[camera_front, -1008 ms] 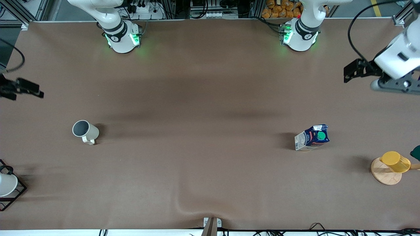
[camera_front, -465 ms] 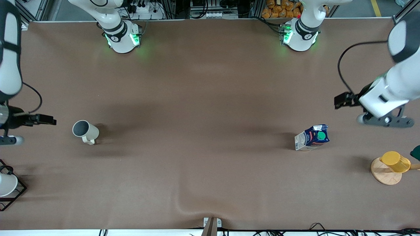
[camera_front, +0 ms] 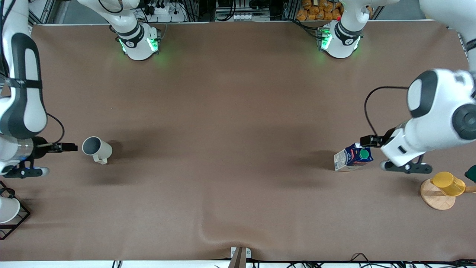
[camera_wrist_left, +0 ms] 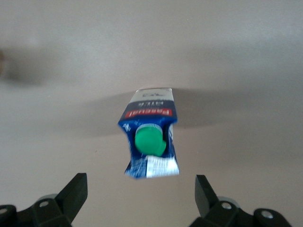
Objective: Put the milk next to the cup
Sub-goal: 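Grasp the milk carton with the left gripper while the right gripper grasps the mug, then carry the white mug to the table center and lower it with the right gripper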
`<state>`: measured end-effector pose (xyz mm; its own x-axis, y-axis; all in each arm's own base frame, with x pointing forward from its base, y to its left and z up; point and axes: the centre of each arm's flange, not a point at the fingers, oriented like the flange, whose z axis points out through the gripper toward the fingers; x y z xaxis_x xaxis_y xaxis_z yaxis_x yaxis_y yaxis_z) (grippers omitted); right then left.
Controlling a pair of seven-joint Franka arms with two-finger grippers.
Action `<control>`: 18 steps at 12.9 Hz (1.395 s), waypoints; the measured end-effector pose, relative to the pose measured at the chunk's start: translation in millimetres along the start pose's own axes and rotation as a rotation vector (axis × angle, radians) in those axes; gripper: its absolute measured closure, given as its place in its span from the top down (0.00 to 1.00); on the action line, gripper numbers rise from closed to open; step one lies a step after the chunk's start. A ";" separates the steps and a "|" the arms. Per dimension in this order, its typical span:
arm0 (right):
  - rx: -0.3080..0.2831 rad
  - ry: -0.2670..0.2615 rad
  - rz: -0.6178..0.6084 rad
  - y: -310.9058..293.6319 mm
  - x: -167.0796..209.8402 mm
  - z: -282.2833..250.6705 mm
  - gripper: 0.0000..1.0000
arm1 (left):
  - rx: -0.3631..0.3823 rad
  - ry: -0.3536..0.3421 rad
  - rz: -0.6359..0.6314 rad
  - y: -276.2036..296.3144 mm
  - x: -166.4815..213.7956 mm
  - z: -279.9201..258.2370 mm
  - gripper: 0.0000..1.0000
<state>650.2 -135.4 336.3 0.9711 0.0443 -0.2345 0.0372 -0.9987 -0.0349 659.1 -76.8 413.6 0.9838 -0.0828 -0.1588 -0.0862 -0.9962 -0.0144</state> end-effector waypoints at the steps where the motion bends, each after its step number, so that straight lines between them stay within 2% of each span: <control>1: -0.002 0.004 -0.014 2.5 1.9 13.7 1.00 | -0.001 -0.005 -0.011 1.9 5.0 11.0 1.00; 7: 0.002 0.014 -0.096 18.1 -6.3 70.6 1.00 | -0.001 -0.059 -0.031 1.4 14.5 50.2 1.00; 9: 0.011 0.015 -0.091 16.2 -11.0 90.9 0.93 | 0.000 -0.092 -0.028 3.3 16.7 70.5 1.00; 12: 0.027 0.001 -0.092 10.9 -14.5 102.7 0.56 | 0.000 -0.121 -0.029 2.3 17.8 88.3 1.00; 13: 0.031 0.003 -0.093 8.9 -13.7 102.0 0.44 | 0.000 -0.124 -0.030 2.0 18.0 89.8 0.92; 16: 0.034 -0.001 -0.118 -7.6 -7.9 84.7 0.09 | 0.000 -0.122 -0.030 2.1 18.3 89.5 0.57; 17: 0.039 -0.011 -0.120 -15.6 -4.8 71.9 0.04 | 0.000 -0.119 -0.030 2.1 18.7 88.3 0.46; 18: 0.042 -0.021 -0.100 -23.1 -1.8 55.2 0.04 | -0.001 -0.115 -0.029 2.3 19.3 86.6 0.39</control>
<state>634.6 -110.9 283.9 0.9578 0.1447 -0.2483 0.1234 -0.9874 -0.0993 664.2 -78.3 325.0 0.9613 -0.0499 -0.2711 -0.0575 -0.9981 -0.0200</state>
